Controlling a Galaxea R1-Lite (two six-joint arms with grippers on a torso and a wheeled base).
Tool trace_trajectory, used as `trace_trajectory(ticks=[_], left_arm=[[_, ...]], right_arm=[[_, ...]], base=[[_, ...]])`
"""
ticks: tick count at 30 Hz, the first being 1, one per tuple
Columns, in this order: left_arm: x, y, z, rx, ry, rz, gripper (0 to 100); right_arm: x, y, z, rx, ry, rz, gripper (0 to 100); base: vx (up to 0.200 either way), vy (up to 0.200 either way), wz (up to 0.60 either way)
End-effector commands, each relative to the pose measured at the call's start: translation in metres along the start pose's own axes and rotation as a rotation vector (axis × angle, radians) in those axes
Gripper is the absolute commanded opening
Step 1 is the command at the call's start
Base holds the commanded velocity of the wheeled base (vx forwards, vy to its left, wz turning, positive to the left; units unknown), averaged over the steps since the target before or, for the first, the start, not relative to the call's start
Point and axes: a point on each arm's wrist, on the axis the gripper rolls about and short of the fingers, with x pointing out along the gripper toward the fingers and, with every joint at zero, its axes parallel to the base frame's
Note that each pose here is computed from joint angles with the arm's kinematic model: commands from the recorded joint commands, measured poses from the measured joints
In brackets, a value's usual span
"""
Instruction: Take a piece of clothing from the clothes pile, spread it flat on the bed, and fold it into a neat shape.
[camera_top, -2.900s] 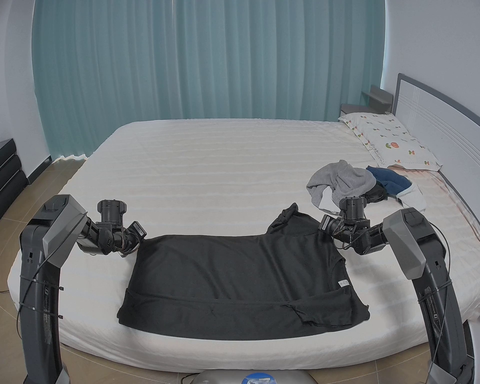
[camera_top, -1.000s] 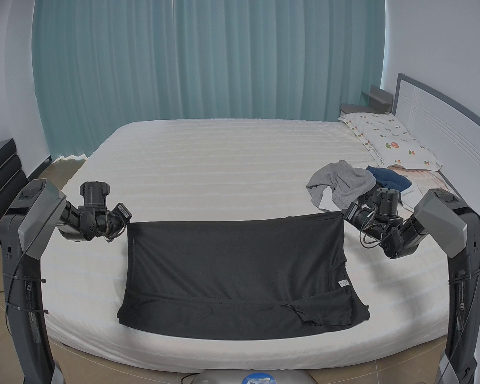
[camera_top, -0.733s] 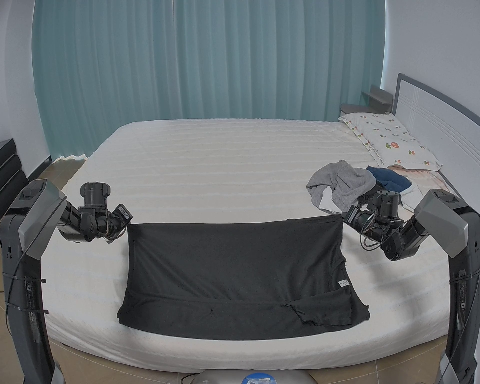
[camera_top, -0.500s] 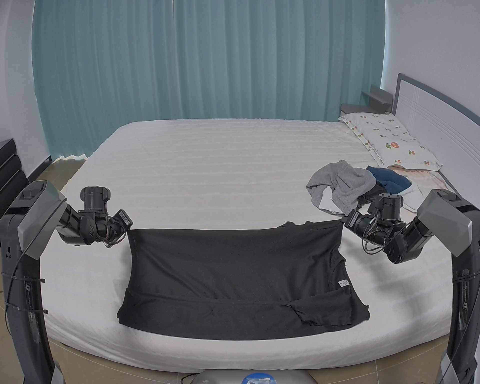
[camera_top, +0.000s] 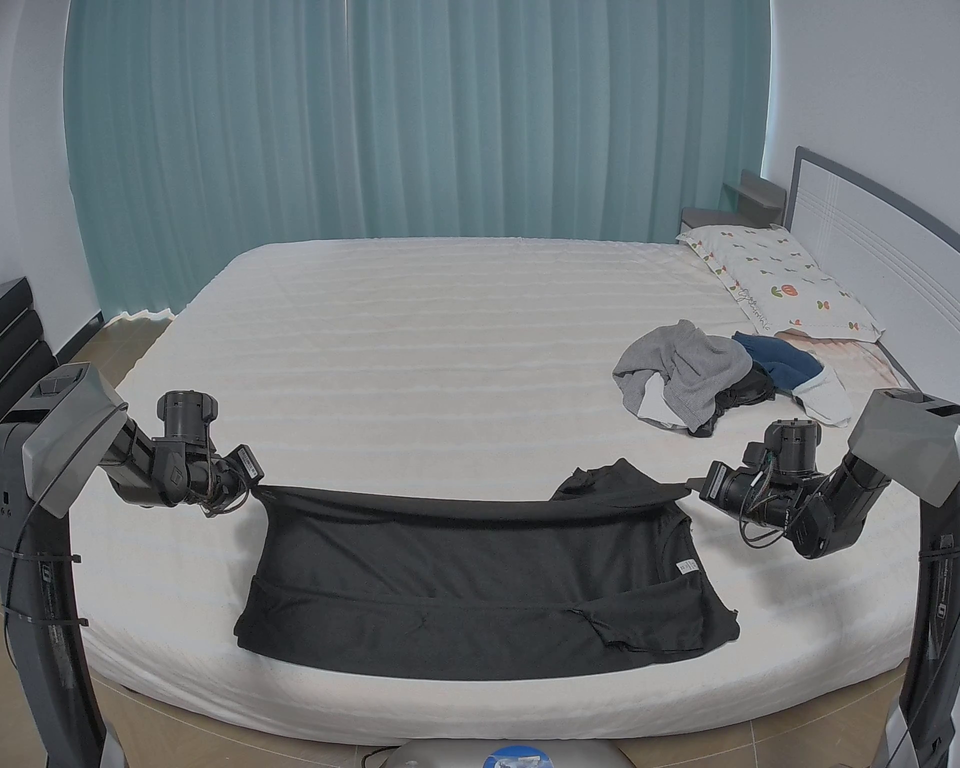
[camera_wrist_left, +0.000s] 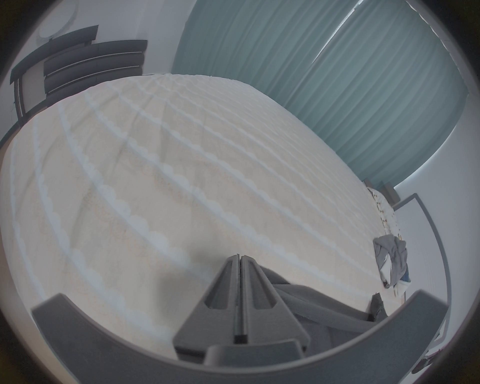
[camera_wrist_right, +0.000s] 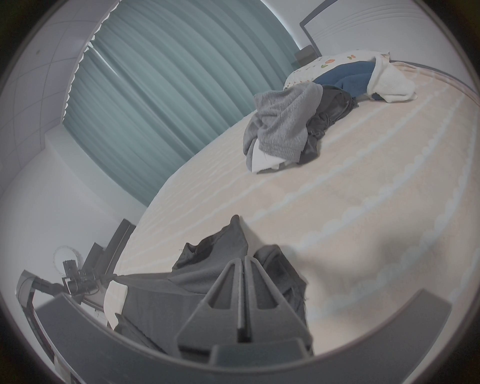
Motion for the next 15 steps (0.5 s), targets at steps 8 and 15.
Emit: trace_trajectory(ticks=[8, 15], left_arm=[[-0.020, 0.009, -0.016, 0.048, 0.052, 0.031, 0], [-0.028, 0.022, -0.032, 0.104, 0.097, 0.055, 0]], right_arm=[[-0.028, -0.011, -0.021, -0.038, 0.063, 0.016, 0], [-0.045, -0.020, -0.035, -0.062, 0.099, 0.005, 0]], base=[[0.000, 0.000, 0.00], [0.000, 0.000, 0.00]])
